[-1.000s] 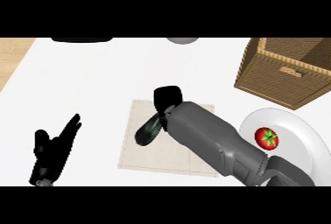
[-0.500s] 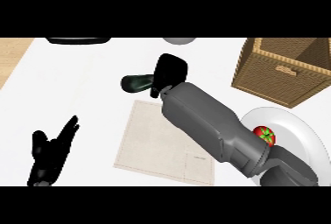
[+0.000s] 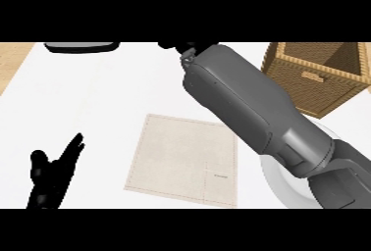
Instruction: Pick the eggplant from the placemat and place it in the basket
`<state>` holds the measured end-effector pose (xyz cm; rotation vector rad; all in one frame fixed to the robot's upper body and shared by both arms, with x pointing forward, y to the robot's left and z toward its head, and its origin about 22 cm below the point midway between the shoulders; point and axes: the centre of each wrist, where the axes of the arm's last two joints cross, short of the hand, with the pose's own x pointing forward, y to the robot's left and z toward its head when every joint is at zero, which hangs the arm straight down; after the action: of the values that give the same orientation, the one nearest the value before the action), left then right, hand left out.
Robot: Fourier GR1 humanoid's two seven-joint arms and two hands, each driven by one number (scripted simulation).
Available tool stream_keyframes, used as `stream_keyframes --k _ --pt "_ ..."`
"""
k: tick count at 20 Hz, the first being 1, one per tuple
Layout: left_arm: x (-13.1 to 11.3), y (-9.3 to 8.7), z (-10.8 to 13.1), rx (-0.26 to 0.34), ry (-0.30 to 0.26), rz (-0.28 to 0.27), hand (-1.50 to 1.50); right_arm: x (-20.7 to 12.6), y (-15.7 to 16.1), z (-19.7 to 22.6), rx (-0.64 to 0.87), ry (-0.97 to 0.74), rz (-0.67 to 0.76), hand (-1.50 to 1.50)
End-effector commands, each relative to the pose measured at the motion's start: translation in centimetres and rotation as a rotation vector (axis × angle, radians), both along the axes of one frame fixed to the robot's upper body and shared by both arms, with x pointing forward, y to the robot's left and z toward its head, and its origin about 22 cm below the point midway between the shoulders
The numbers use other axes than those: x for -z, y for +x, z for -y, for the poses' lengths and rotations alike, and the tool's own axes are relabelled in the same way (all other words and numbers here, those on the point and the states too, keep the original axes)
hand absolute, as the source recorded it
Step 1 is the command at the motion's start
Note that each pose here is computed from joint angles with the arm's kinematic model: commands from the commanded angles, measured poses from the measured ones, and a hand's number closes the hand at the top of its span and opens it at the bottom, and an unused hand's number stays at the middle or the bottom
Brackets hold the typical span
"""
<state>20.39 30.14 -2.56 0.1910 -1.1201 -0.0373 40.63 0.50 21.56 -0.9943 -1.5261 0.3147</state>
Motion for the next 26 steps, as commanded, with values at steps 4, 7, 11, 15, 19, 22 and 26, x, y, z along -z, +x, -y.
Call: stream_keyframes --k 4,7,11,15,19,22,26 --pt "1.9 -1.0 -0.2 -0.026 -0.04 -0.129 0.0 -8.1 1.4 4.1 0.236 0.122 0.092 1.5" --pt "2.2 -2.4 -0.1 -0.028 -0.054 -0.131 0.0 -10.0 1.5 4.9 0.287 0.12 0.11 1.5" --pt "2.6 -1.4 1.2 -0.036 -0.044 -0.128 0.0 -11.4 1.4 7.7 0.316 0.13 0.1 1.5" --pt "2.4 -0.8 1.1 -0.025 -0.027 -0.101 0.0 -11.6 2.6 11.8 0.383 0.125 0.082 1.5" --pt "1.0 -0.8 -0.2 -0.014 -0.021 -0.118 0.0 -10.5 3.6 16.7 0.413 0.071 0.058 1.5" --pt "1.6 -0.9 0.9 0.004 -0.025 -0.106 0.0 -9.8 4.0 17.0 0.423 0.078 0.038 1.5" --pt "2.2 0.0 1.1 -0.003 -0.051 -0.095 0.0 -8.1 4.0 20.2 0.421 0.073 0.044 1.5"
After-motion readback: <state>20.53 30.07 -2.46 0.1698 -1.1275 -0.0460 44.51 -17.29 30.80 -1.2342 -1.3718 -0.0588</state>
